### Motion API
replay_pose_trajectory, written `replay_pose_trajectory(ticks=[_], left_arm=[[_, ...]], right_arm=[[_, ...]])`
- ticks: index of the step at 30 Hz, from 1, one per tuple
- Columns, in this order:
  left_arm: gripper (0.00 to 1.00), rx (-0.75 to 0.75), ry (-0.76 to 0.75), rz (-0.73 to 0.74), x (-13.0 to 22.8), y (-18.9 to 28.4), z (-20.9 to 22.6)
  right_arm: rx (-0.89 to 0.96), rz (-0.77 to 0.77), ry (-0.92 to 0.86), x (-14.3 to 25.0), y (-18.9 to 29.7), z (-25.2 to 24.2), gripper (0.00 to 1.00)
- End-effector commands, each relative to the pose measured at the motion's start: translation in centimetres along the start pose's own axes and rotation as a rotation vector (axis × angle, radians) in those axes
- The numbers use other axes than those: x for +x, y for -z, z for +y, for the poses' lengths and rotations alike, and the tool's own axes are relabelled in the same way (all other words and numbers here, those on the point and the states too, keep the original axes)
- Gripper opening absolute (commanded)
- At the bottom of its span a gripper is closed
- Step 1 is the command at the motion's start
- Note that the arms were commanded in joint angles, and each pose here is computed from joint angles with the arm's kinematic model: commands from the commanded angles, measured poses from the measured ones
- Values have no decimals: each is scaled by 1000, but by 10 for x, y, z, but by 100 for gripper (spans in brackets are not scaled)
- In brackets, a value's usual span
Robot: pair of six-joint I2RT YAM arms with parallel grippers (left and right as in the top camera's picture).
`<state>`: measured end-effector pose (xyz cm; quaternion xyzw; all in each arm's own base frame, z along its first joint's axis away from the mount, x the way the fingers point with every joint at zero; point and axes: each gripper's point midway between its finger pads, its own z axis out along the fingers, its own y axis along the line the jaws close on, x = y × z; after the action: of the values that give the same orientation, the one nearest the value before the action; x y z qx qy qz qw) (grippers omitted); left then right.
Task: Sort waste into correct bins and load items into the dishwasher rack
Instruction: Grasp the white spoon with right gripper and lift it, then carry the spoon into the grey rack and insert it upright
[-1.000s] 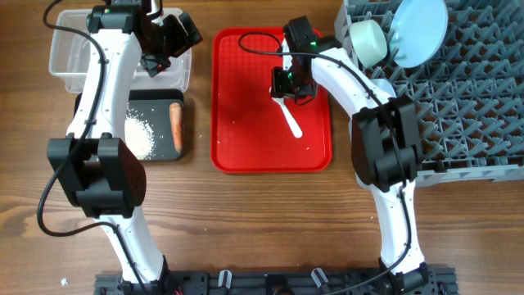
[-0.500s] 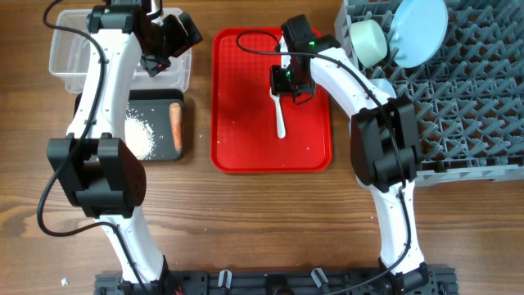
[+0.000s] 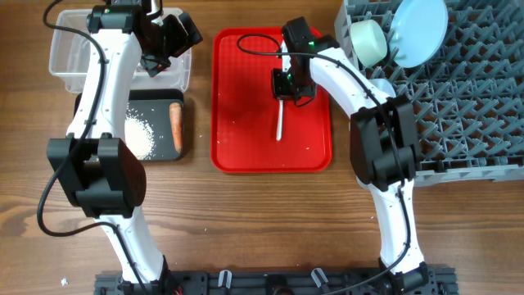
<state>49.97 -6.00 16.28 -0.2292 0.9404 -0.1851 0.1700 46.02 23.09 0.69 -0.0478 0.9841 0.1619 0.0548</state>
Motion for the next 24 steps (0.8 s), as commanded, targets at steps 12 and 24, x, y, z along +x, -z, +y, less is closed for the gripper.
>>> replay_pose_trajectory(ticks=[12, 24], left_arm=[[100, 39, -3, -33, -4, 21, -11], [100, 39, -3, -33, -4, 21, -11]], right_arm=[[85, -442, 98, -27, 235, 3, 4], [297, -530, 76, 10, 327, -55, 4]])
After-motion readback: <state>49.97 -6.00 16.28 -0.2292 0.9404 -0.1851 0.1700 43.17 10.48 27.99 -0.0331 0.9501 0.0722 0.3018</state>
